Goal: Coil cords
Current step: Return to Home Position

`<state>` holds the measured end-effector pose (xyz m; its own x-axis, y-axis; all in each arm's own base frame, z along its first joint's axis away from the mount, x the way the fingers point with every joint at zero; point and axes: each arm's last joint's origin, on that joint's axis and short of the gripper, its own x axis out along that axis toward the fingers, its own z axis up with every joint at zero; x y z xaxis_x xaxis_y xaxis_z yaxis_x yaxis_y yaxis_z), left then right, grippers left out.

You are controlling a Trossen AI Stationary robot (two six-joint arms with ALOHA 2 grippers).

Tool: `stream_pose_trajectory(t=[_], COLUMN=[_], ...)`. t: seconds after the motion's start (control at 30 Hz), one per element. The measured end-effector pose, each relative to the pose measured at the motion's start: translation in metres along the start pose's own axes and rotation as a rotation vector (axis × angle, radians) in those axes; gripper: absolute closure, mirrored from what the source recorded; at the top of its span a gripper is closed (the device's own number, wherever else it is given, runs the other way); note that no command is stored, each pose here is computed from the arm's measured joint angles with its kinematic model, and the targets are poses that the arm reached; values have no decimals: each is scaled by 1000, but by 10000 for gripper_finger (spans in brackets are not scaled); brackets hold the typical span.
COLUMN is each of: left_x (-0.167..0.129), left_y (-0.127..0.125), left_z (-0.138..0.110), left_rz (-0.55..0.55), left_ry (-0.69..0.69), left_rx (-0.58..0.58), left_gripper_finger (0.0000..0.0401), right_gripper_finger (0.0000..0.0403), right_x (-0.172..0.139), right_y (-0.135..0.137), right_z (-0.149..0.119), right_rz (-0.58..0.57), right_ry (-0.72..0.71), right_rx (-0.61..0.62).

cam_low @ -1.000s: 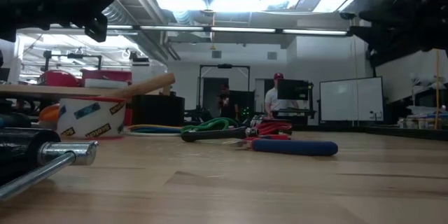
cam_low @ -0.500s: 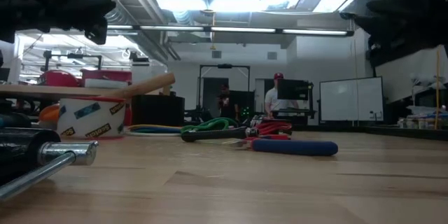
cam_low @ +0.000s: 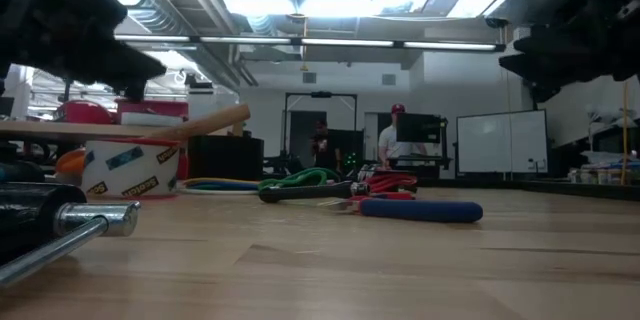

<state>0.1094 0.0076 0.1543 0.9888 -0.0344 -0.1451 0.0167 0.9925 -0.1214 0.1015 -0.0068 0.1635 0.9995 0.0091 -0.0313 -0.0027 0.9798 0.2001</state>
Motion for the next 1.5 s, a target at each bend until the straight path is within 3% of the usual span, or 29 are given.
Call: stream_pose_trajectory(t=[0.13,0.27,0.77,1.1,1.33,1.5], left_x=[1,2,3,-5,-14,-14], left_y=[2,4,4,2,0,0], left_z=[-5,-8,-8,2,11,12], left_rz=[53,112,113,99,85,82], left_ry=[50,78,87,-42,-173,-182], left_rx=[-51,-12,-9,1,12,13], left_gripper_finger=[356,356,356,356,356,356], right_gripper_finger=[237,237,237,237,237,237], right_x=[2,2,2,-5,-5,-5], right_y=[-2,-2,-2,1,1,1], right_z=[-3,-3,-3,5,5,5], right_rz=[-35,-35,-30,-6,-3,-3], right_ry=[29,37,34,-71,-72,-73], right_rx=[2,2,2,-9,-9,-9])
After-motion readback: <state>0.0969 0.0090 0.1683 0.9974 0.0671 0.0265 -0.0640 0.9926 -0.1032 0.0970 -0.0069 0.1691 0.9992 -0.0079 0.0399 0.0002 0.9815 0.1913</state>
